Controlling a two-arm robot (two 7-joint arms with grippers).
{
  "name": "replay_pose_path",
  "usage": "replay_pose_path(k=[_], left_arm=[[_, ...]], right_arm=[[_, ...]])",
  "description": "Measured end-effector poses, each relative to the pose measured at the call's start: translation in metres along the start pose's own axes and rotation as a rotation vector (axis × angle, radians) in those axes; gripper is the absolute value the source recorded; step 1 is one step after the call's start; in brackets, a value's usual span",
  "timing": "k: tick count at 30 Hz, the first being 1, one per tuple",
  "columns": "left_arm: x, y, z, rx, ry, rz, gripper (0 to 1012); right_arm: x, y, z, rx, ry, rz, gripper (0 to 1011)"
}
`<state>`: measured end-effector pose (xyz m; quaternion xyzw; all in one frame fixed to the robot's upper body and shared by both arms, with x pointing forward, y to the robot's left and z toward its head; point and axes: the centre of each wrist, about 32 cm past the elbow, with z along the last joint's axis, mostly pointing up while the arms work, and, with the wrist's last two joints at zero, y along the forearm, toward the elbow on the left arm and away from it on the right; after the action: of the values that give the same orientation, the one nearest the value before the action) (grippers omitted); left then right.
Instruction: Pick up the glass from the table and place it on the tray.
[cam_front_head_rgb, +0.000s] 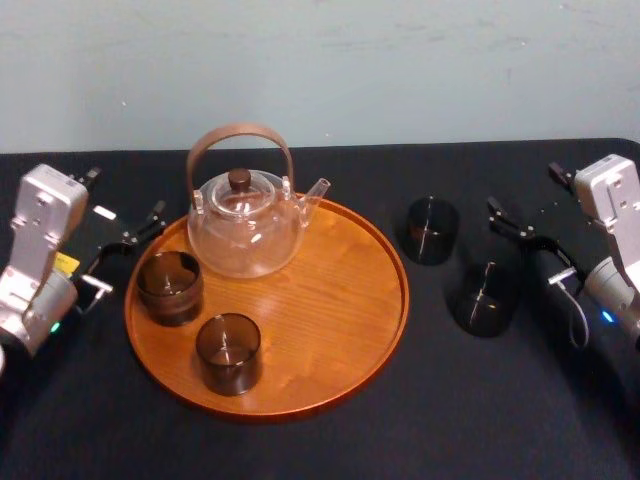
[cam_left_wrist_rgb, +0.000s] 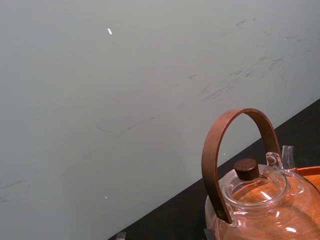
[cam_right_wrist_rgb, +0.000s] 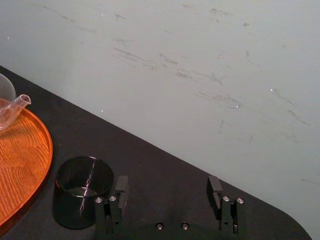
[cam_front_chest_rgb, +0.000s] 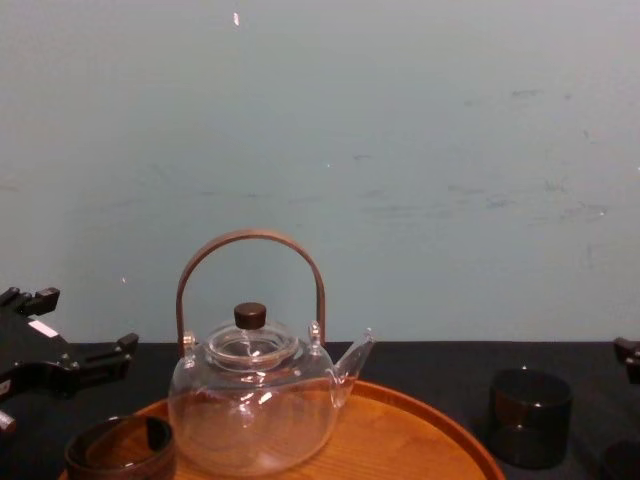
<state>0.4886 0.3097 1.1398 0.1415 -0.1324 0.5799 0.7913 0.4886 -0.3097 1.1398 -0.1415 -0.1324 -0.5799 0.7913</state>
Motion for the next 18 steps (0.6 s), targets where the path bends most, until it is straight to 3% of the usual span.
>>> replay_pose_path(k=[18], left_arm=[[0.0000,0.0000,0.0000,0.000,0.000,0.000,1001]], right_arm=[[0.0000,0.0000,0.0000,0.000,0.000,0.000,1002]])
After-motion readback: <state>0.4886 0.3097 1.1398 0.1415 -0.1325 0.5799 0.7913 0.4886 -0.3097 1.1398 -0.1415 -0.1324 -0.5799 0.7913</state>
